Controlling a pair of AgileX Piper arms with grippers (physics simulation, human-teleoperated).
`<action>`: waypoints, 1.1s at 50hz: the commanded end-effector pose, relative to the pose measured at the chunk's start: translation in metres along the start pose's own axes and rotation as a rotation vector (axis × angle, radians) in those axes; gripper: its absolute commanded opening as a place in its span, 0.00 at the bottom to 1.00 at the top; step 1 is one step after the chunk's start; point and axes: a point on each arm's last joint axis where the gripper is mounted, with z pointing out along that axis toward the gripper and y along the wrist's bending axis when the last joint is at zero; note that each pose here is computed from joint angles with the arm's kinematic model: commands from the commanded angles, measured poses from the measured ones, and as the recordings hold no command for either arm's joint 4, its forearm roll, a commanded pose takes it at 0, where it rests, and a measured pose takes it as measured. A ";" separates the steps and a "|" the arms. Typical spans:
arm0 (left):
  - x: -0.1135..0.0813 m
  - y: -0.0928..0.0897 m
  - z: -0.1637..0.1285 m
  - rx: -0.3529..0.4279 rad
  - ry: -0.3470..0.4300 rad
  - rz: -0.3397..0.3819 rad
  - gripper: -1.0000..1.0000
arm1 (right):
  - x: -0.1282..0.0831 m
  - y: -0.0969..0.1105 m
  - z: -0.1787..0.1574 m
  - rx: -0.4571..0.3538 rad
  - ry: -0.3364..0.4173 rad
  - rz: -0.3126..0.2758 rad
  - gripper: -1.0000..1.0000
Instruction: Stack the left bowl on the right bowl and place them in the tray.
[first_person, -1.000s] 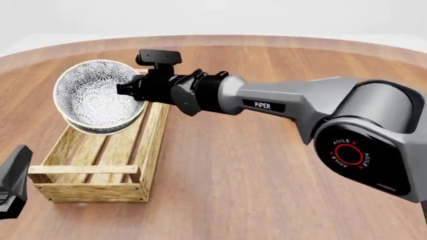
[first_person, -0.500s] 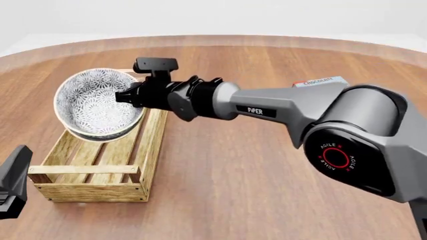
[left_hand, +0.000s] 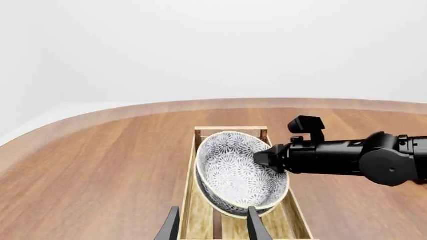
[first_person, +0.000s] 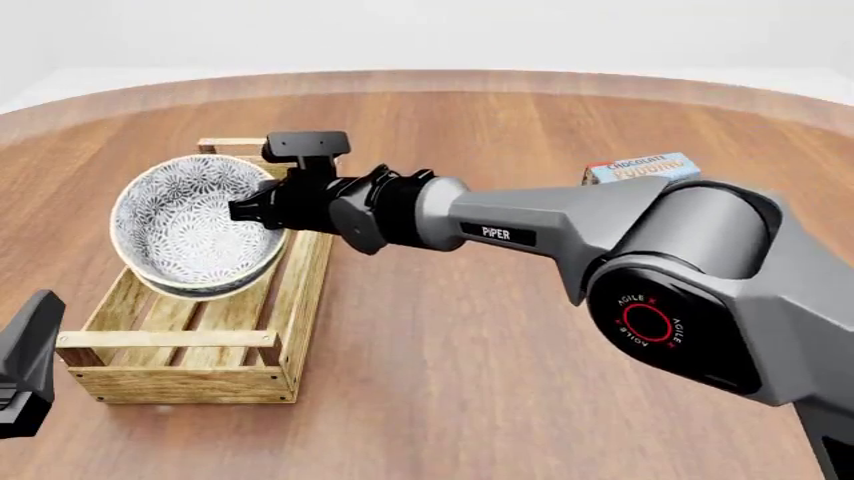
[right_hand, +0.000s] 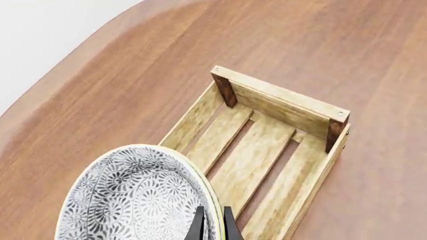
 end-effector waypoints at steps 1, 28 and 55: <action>0.000 0.000 0.000 0.000 0.000 0.000 1.00 | -0.001 0.003 0.003 -0.006 -0.006 0.078 0.00; 0.000 0.000 0.000 0.000 0.000 0.000 1.00 | 0.004 0.006 0.009 -0.001 0.026 0.038 1.00; 0.000 0.000 0.000 0.000 0.000 0.000 1.00 | 0.000 -0.001 0.007 0.011 0.024 0.036 1.00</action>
